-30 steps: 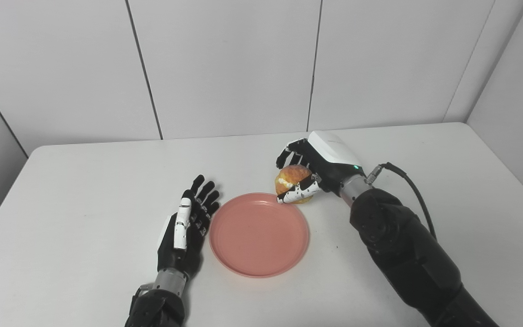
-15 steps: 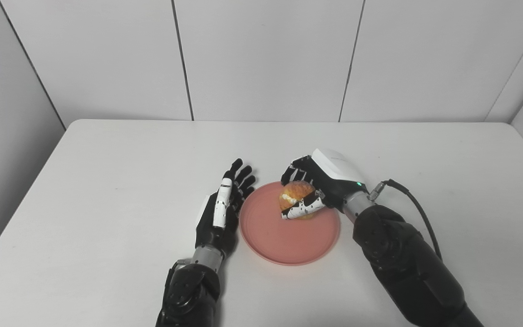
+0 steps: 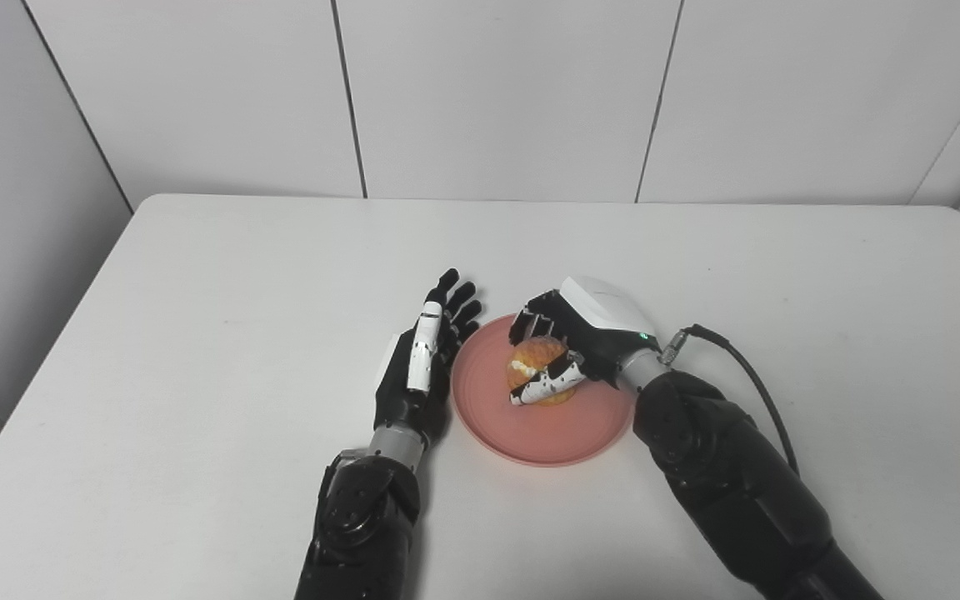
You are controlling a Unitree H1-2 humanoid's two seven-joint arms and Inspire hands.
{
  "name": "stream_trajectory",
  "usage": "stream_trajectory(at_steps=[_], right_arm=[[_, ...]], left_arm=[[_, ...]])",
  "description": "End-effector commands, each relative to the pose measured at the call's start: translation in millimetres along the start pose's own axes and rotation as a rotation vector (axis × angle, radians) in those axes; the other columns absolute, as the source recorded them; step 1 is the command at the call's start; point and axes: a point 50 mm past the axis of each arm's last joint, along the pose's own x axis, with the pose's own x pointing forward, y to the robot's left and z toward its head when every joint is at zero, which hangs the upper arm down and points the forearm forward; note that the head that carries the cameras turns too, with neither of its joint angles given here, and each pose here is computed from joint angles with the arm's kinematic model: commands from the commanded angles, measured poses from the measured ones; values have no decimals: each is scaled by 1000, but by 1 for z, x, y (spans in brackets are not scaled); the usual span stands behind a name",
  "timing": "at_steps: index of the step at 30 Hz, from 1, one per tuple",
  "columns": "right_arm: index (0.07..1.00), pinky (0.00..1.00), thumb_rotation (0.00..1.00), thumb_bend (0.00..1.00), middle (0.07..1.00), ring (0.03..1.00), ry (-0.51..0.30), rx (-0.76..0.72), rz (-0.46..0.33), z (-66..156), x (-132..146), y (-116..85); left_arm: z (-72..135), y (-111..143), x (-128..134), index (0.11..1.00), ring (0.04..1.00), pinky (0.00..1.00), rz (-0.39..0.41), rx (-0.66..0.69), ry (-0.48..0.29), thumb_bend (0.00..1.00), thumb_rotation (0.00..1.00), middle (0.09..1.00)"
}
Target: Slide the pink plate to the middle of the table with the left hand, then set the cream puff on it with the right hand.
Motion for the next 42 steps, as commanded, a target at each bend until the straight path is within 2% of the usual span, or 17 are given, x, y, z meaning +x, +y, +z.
stream_trajectory(at_steps=[1, 9, 11, 12, 14, 15, 16, 18, 22, 27, 42], right_arm=[[515, 342, 0, 524, 445, 418, -73, -36, -52, 15, 4, -12], [533, 273, 0, 520, 414, 356, -53, -78, -10, 16, 0, -10], [541, 306, 0, 521, 430, 396, -51, -99, 7, 18, -2, -11], [531, 357, 0, 524, 454, 461, -52, -112, 14, 19, -2, -12], [523, 385, 1, 526, 466, 495, -53, -141, 22, 21, -4, -14], [509, 438, 68, 524, 579, 561, -52, -157, 28, 22, -5, -15], [621, 483, 111, 657, 674, 621, -49, -167, 32, 24, -6, -17], [692, 491, 146, 733, 738, 649, -47, -179, 35, 27, -8, -20], [756, 516, 199, 781, 818, 726, -49, -200, 38, 33, -12, -26], [799, 525, 235, 794, 836, 746, -57, -213, 33, 40, -17, -34], [829, 515, 275, 828, 846, 737, -83, -202, 13, 51, -24, -55]], left_arm=[[-29, 7, -12, 923, 912, 901, 53, -13, 161, 429, 1000, 917], [-27, 5, -11, 916, 903, 888, 58, -20, 158, 432, 1000, 907], [-27, 5, -11, 915, 903, 887, 57, -18, 158, 435, 1000, 907], [-27, 5, -11, 917, 905, 886, 57, -18, 160, 436, 1000, 908], [-26, 5, -11, 918, 906, 887, 58, -19, 162, 435, 1000, 908], [-26, 5, -11, 919, 908, 887, 59, -19, 164, 434, 1000, 909], [-26, 5, -11, 918, 906, 885, 60, -19, 164, 435, 1000, 908], [-26, 5, -11, 917, 905, 884, 61, -19, 165, 433, 1000, 908], [-26, 6, -11, 921, 907, 882, 60, -26, 167, 430, 1000, 915], [-25, 6, -11, 910, 901, 873, 58, -20, 161, 428, 1000, 914], [-26, 9, -10, 909, 904, 886, 52, -26, 161, 427, 1000, 908]])
